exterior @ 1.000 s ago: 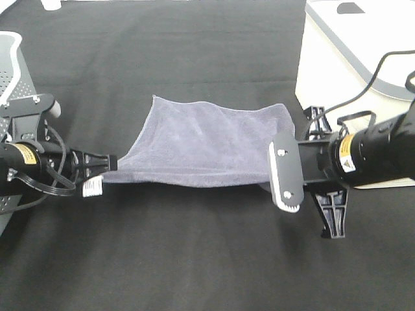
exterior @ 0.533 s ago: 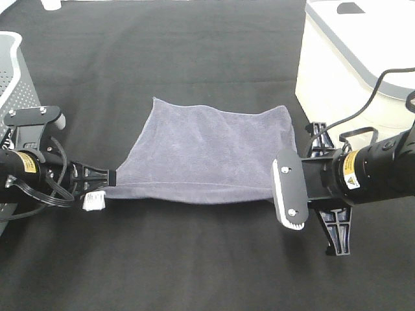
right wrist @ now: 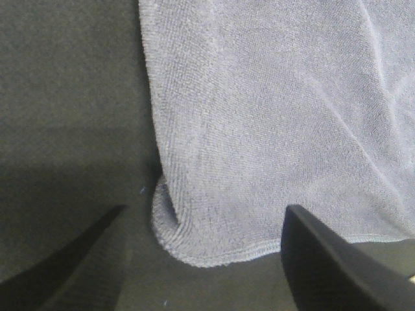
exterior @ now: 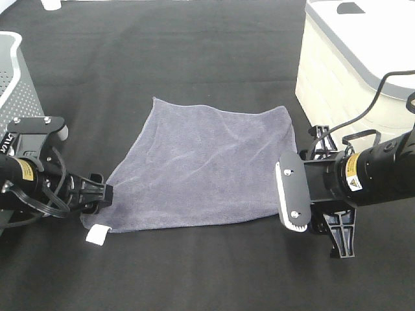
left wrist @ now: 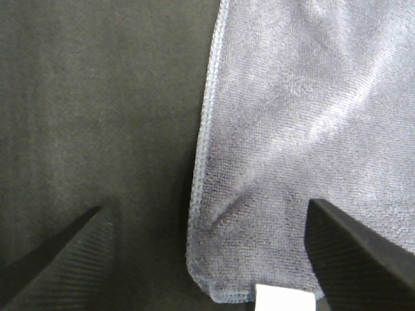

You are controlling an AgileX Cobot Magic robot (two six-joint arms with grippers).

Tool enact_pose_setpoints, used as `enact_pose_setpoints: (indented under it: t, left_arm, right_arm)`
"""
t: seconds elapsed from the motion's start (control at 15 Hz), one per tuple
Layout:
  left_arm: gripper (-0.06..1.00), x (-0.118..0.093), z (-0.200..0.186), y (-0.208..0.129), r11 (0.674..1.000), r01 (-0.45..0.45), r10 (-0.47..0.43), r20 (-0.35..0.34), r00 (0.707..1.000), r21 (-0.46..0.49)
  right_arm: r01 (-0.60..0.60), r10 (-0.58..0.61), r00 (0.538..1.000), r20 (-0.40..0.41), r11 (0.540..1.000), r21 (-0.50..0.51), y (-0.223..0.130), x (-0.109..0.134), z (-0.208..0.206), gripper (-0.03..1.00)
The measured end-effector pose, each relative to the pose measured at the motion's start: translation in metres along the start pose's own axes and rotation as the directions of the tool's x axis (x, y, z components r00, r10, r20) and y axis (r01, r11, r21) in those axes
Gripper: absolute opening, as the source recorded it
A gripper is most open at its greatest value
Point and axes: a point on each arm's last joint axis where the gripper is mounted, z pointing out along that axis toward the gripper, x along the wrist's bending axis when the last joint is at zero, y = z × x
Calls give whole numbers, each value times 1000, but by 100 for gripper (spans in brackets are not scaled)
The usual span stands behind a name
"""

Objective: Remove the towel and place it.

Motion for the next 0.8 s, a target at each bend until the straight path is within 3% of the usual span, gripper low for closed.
enact_pose_setpoints:
  t: [0.13, 0.47, 0.67, 0.8]
  left_arm:
    - [76, -6, -8, 21, 998, -1, 3, 19, 1000, -60]
    - [76, -32, -34, 104, 977, -35, 49, 60, 997, -212]
    - [76, -43, -54, 148, 955, -77, 96, 53, 994, -286]
    - [76, -43, -70, 176, 942, -78, 95, 37, 995, -328]
  right_arm:
    - [1, -1, 1000, 24, 1000, -7, 1, -4, -6, 66]
    - [-9, 27, 976, 216, 996, -85, 17, -44, -33, 66]
    - [-140, 185, 931, 314, 977, -159, 28, -82, -45, 66]
    - [-262, 345, 862, 373, 931, -254, 36, -112, -58, 66]
